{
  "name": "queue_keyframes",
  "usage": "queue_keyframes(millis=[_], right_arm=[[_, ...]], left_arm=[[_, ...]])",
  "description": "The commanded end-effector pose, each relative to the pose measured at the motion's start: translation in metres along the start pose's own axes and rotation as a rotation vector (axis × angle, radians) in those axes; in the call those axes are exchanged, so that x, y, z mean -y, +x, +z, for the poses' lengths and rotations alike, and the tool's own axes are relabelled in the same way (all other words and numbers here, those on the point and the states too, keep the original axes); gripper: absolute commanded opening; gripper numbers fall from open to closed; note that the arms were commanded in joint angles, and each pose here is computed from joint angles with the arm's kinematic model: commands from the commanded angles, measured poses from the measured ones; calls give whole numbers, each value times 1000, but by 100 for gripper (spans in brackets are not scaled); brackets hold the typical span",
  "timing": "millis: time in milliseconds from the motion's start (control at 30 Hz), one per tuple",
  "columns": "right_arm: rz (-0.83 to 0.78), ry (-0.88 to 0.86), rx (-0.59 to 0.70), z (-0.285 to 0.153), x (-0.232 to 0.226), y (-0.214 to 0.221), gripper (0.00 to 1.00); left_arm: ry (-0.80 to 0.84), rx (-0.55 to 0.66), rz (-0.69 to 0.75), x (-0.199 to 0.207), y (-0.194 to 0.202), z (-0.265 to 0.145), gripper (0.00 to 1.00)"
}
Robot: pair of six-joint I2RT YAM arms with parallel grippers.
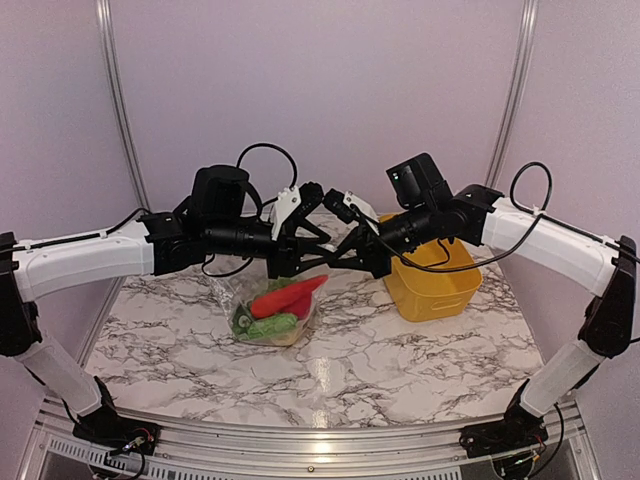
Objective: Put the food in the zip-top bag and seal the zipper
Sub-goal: Adjust the zipper on the zipper food storage bag.
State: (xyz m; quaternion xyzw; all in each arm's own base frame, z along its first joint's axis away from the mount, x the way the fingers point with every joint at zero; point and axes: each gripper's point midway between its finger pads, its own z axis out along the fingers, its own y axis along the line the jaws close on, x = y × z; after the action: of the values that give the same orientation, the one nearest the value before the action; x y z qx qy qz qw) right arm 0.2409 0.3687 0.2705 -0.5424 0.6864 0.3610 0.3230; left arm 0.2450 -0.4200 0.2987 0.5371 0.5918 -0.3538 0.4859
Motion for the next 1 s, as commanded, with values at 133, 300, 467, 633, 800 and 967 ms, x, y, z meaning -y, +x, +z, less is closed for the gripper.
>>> queue_keyframes(millis=[133, 300, 467, 633, 800, 967], right_arm=[[-73, -23, 47, -14, -19, -22, 0], [-85, -14, 42, -15, -19, -22, 0], [-86, -9, 40, -15, -18, -21, 0], [-92, 0, 39, -16, -18, -20, 0], [-93, 17, 31, -16, -16, -15, 0], [-115, 80, 43, -23, -10, -16, 0]], left_arm=[[-12, -72, 52, -3, 11, 4, 39], [21, -100, 43, 7, 22, 6, 32], [34, -107, 55, 10, 22, 8, 25], [40, -96, 54, 10, 18, 10, 16], [48, -86, 40, 11, 16, 11, 9], [41, -97, 20, 10, 15, 5, 5]])
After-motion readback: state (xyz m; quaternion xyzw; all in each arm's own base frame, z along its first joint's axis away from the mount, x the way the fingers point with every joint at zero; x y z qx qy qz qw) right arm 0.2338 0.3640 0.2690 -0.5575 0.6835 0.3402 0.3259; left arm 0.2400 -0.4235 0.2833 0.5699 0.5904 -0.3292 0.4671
